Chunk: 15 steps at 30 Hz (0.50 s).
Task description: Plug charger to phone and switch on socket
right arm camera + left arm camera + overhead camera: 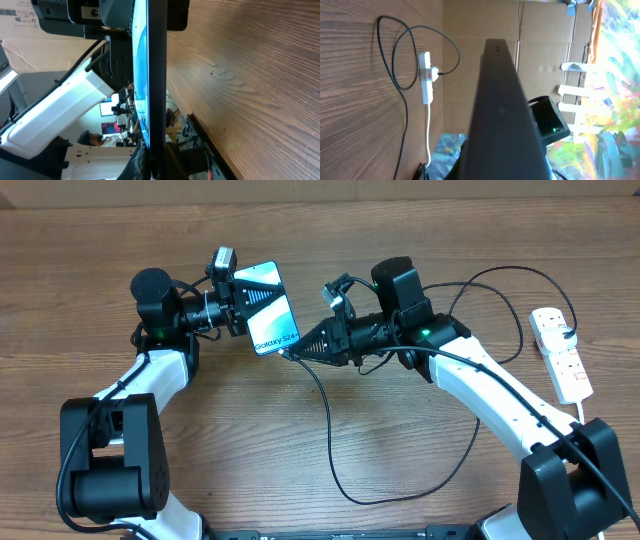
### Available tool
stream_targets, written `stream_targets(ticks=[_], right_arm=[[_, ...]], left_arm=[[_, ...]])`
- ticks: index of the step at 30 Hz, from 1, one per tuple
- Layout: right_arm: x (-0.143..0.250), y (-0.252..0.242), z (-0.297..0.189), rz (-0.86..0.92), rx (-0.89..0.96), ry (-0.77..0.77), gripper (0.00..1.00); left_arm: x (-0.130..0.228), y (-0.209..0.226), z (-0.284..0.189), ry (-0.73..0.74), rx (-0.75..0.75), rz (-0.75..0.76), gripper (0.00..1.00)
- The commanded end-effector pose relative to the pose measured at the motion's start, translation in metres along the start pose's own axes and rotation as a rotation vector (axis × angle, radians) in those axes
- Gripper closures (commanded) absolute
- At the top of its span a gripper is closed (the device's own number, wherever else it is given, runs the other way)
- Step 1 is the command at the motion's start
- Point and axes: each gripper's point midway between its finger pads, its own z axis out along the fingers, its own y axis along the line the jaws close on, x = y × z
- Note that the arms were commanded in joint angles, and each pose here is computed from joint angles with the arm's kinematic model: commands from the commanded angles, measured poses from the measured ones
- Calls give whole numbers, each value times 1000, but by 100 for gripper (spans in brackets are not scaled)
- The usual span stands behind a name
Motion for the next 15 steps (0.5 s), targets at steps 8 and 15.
stream_targets(ticks=[8,15], right_arm=[[-25,-16,4,31,131,-162,96],[-22,-19,22,27,193,-197,96]], left_arm=[[23,-12,8,103,4,28,96],[24,-11,8,106,3,23,96]])
